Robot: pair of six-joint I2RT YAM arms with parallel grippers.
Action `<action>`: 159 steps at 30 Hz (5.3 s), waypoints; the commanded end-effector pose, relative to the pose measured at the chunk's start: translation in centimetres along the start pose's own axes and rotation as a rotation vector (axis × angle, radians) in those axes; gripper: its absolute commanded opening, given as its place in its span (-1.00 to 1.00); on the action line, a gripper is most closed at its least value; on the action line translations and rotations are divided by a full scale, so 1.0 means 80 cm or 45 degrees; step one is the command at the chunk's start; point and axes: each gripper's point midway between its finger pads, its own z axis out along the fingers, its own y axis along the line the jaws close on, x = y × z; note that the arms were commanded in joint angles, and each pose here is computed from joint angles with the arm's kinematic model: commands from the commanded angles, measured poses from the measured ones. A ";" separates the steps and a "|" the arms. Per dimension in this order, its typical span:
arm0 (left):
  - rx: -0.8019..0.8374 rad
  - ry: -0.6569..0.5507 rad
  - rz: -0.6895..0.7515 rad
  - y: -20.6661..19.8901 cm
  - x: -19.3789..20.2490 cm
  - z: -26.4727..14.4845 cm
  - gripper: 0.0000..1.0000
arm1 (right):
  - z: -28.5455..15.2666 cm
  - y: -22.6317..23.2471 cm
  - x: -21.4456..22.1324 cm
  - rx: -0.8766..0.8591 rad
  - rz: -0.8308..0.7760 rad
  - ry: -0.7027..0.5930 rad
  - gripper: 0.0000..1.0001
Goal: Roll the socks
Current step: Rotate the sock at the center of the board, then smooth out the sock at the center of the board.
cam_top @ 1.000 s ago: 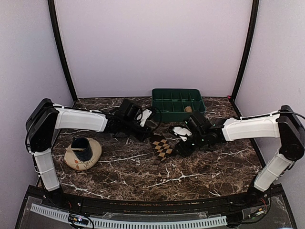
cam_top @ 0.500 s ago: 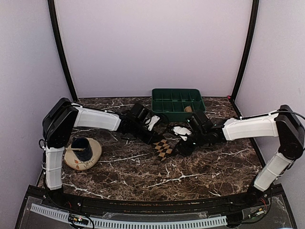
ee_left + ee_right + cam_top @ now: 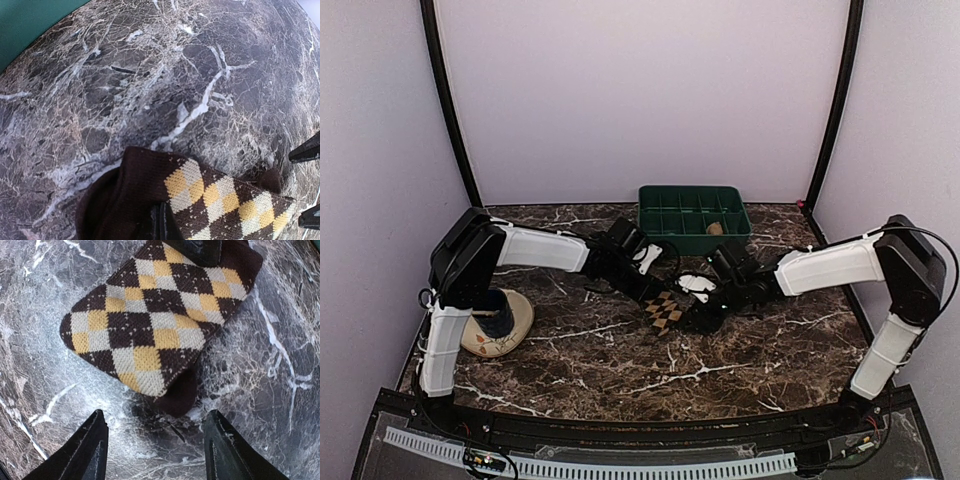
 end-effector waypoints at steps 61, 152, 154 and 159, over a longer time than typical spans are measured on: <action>0.257 0.361 -0.003 0.037 0.069 0.036 -1.00 | 0.024 0.124 -0.044 -0.489 -0.183 -0.050 -0.03; 0.166 0.439 -0.007 0.050 0.115 0.021 -1.00 | 0.037 0.114 -0.058 -0.584 0.870 -0.341 -0.64; 0.153 0.431 0.003 0.053 0.112 0.020 -1.00 | 0.031 0.129 -0.059 -0.558 0.775 -0.293 -0.54; 0.154 0.426 0.044 0.055 0.112 0.017 -1.00 | 0.000 0.122 -0.056 -0.311 0.514 -0.270 -0.40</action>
